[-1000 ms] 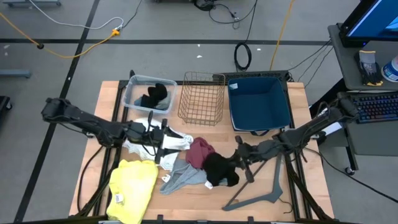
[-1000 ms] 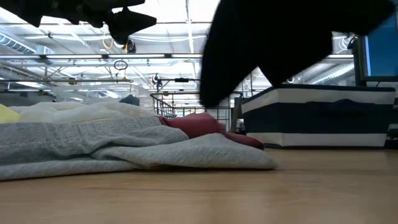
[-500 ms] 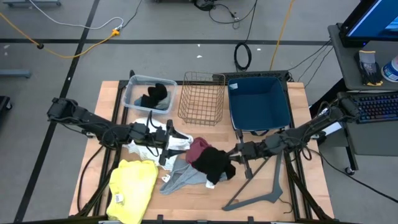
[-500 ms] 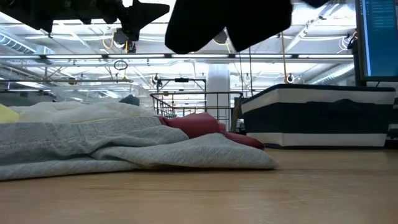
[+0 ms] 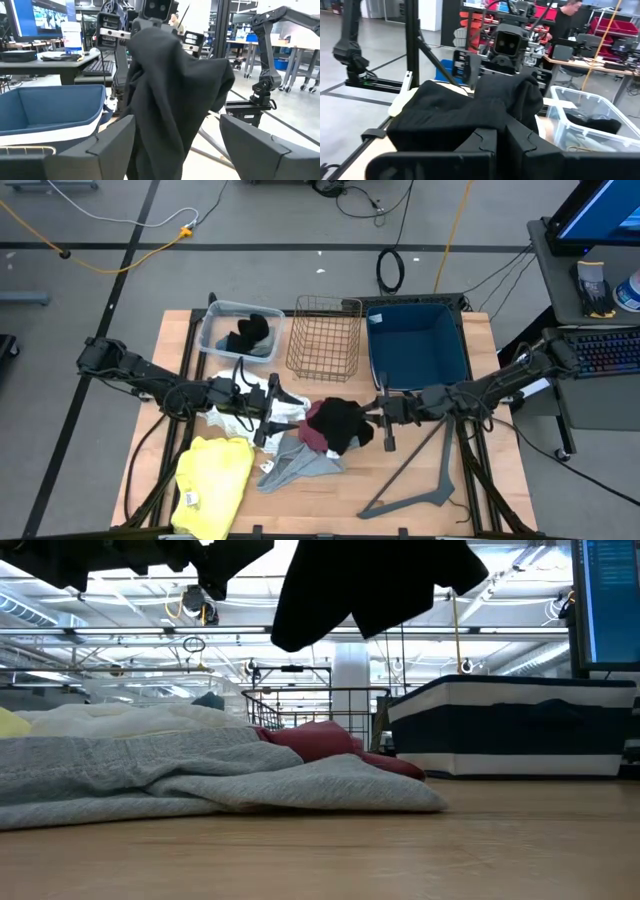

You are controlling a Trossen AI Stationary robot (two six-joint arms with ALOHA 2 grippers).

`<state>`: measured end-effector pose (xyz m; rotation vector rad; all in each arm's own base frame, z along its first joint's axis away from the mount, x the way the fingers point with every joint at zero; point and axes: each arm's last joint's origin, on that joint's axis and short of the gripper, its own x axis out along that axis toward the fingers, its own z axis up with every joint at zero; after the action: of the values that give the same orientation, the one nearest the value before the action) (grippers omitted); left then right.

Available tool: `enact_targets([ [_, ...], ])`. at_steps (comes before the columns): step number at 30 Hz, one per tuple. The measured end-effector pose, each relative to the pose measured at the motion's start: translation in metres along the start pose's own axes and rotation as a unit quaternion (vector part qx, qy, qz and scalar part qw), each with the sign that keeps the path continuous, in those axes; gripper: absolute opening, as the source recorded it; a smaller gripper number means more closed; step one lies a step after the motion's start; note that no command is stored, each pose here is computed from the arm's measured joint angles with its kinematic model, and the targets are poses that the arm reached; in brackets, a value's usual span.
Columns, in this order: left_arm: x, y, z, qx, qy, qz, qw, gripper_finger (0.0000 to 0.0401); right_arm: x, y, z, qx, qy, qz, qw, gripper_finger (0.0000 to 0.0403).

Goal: Pick & Place Cloths
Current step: Put the black underwear into the wire basket

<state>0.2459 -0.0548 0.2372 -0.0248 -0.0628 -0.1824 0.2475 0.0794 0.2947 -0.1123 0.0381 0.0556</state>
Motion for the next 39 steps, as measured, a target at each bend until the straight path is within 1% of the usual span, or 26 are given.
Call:
enact_targets([
  [7,0.002,0.000,0.005,-0.012,-0.014,0.005,1.000,0.0355,0.004,-0.003,-0.001,-0.010,-0.008,-0.008,1.000,0.0000],
  [12,0.014,0.000,0.007,-0.011,-0.008,0.005,1.000,0.0382,0.014,0.000,-0.002,-0.027,-0.036,-0.012,0.999,0.0000],
  [15,0.026,0.000,0.007,-0.009,-0.005,0.009,1.000,0.0390,0.021,0.002,-0.007,-0.037,-0.041,-0.013,0.998,0.0000],
  [17,0.034,0.001,0.003,-0.008,0.009,0.012,1.000,0.0390,0.025,0.004,-0.009,-0.041,-0.051,-0.014,0.998,0.0000],
  [20,0.047,0.003,0.002,-0.006,0.011,0.017,1.000,0.0387,0.029,0.005,-0.012,-0.050,-0.056,-0.016,0.997,0.0000],
  [26,0.068,0.003,0.000,-0.006,0.025,0.014,1.000,0.0387,0.031,0.006,-0.013,-0.058,-0.057,-0.017,0.997,0.0000],
  [30,0.078,0.004,0.002,-0.010,0.033,-0.003,0.999,0.0375,0.031,0.006,-0.013,-0.059,-0.057,-0.016,0.997,0.0000],
  [33,0.080,0.005,0.005,-0.018,0.040,-0.018,0.999,0.0349,0.031,0.006,-0.013,-0.057,-0.057,-0.017,0.997,0.0000],
  [36,0.082,0.006,0.009,-0.019,0.036,-0.016,0.999,0.0305,0.031,0.006,-0.013,-0.057,-0.057,-0.017,0.997,0.0001],
  [39,0.083,0.006,0.012,-0.016,0.034,-0.016,0.999,0.0243,0.031,0.006,-0.013,-0.055,-0.058,-0.015,0.997,0.0001],
])
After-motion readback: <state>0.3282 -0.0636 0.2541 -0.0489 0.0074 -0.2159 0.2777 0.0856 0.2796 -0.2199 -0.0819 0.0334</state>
